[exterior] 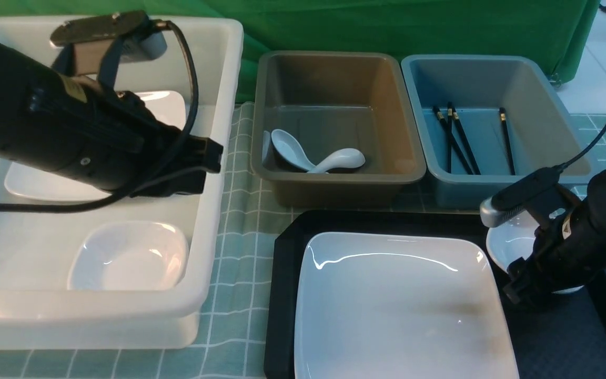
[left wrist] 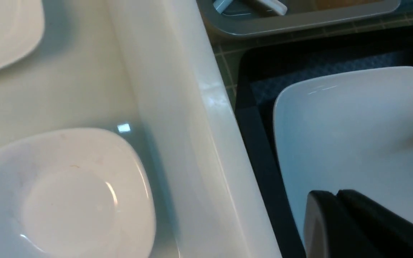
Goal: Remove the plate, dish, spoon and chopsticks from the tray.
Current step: Use the right arm to grab a small plate from the dinner plate
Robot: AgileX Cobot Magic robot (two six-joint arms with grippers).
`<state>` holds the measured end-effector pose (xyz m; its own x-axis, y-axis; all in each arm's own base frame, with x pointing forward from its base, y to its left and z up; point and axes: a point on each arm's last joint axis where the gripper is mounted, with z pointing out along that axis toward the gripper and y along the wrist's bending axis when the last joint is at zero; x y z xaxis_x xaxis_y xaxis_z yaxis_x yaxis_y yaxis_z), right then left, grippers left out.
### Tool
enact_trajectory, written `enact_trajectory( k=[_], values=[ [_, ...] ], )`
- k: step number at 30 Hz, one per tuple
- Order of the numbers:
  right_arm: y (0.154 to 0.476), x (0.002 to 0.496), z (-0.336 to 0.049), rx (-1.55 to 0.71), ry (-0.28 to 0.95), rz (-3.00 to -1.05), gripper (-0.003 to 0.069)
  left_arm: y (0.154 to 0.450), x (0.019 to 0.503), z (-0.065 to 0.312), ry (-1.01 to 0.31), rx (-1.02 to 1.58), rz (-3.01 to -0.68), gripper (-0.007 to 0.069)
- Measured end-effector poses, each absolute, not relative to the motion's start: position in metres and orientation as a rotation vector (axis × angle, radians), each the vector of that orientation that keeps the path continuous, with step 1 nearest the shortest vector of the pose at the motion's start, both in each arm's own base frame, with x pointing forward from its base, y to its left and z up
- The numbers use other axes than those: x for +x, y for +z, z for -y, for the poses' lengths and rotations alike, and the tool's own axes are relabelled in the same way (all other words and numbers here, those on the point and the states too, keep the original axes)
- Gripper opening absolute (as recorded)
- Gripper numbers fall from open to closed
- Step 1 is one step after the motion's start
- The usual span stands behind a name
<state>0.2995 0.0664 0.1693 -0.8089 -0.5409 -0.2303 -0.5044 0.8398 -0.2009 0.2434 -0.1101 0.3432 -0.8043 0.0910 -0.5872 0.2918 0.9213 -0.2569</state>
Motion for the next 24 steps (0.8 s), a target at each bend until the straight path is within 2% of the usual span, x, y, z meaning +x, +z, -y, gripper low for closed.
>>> enact_trajectory(
  k=[4,9,10,18,21,24],
  values=[
    [0.163,0.301,-0.067,-0.828,-0.191,-2.745,0.0472,0.343,0.244,0.109,-0.441,0.273,-2.486,0.0011],
    [0.163,0.303,-0.068,-0.853,-0.189,-2.71,0.0211,0.343,0.244,0.109,-0.437,0.275,-2.486,0.0011],
    [0.164,0.305,-0.069,-0.855,-0.188,-2.698,0.0182,0.343,0.244,0.109,-0.436,0.276,-2.486,0.0011],
    [0.168,0.301,-0.068,-0.865,-0.201,-2.722,0.0164,0.343,0.244,0.109,-0.433,0.277,-2.485,0.0011],
    [0.178,0.296,-0.066,-0.807,-0.193,-2.739,0.0157,0.343,0.244,0.109,-0.43,0.278,-2.485,0.0011],
    [0.202,0.287,-0.065,-0.724,-0.157,-2.709,0.0107,0.343,0.244,0.108,-0.416,0.27,-2.487,0.0011]
  ],
)
